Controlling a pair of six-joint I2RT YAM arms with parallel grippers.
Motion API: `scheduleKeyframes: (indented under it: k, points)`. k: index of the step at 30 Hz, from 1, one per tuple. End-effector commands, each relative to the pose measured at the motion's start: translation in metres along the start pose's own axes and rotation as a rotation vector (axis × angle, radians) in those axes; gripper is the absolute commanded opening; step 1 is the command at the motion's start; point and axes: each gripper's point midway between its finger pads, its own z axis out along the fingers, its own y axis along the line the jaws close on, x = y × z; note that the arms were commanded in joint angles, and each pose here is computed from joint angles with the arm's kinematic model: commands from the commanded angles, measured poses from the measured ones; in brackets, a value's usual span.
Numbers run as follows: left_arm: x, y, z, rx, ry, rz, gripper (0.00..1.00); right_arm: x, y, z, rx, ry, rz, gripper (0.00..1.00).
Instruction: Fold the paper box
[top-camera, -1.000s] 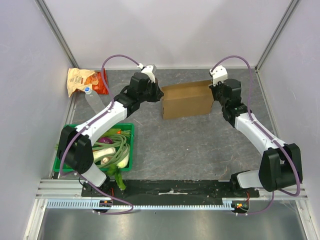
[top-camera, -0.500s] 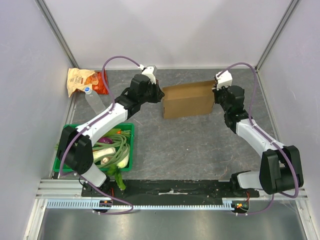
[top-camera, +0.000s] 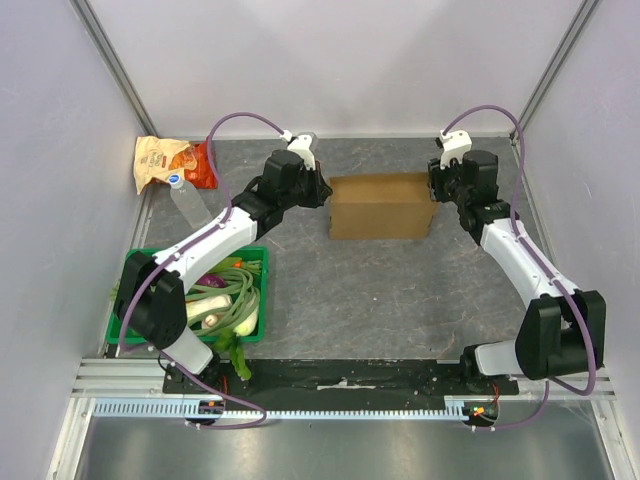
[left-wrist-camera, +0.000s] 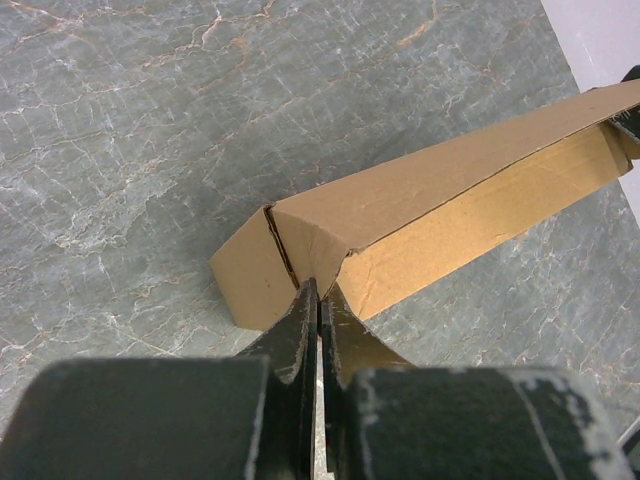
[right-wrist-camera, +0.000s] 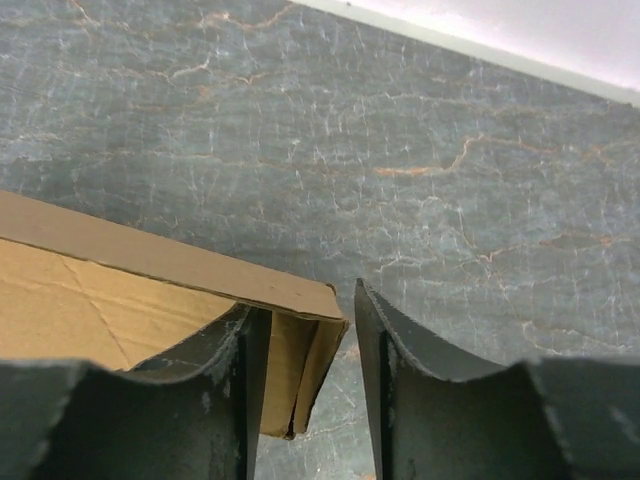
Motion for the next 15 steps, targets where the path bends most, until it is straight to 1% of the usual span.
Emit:
scheduleKeyframes:
  k: [1, 2, 3, 5, 6, 7, 9, 12, 15]
  points:
    - [0.02, -0.002, 0.004, 0.016, 0.07, 0.039, 0.02, -0.003, -0.003, -0.001, -0.009, 0.031, 0.013, 0.44]
    - [0.02, -0.001, 0.004, 0.01, 0.068, 0.04, 0.02, -0.004, -0.003, -0.003, -0.009, 0.027, 0.014, 0.4]
    - [0.019, -0.001, 0.004, 0.012, 0.069, 0.039, 0.02, -0.004, -0.004, -0.004, -0.009, 0.028, 0.014, 0.39]
    - [0.018, -0.001, 0.004, 0.011, 0.067, 0.043, 0.02, -0.003, -0.005, -0.008, 0.004, 0.039, 0.024, 0.38]
    - [0.019, 0.0, 0.005, 0.009, 0.072, 0.043, 0.02, -0.002, -0.005, -0.01, 0.008, 0.043, 0.033, 0.4]
    - [0.018, -0.001, 0.005, 0.008, 0.069, 0.043, 0.02, -0.005, -0.004, -0.015, 0.009, 0.038, 0.043, 0.48]
    - [0.016, -0.001, 0.007, 0.005, 0.073, 0.046, 0.02, -0.012, 0.0, -0.023, -0.003, 0.026, 0.084, 0.51]
    - [0.015, -0.001, 0.005, 0.002, 0.072, 0.045, 0.02, -0.01, -0.005, -0.034, 0.031, 0.056, 0.106, 0.52]
    - [0.016, -0.001, 0.006, 0.002, 0.072, 0.043, 0.02, -0.008, -0.005, -0.039, 0.033, 0.071, 0.107, 0.5]
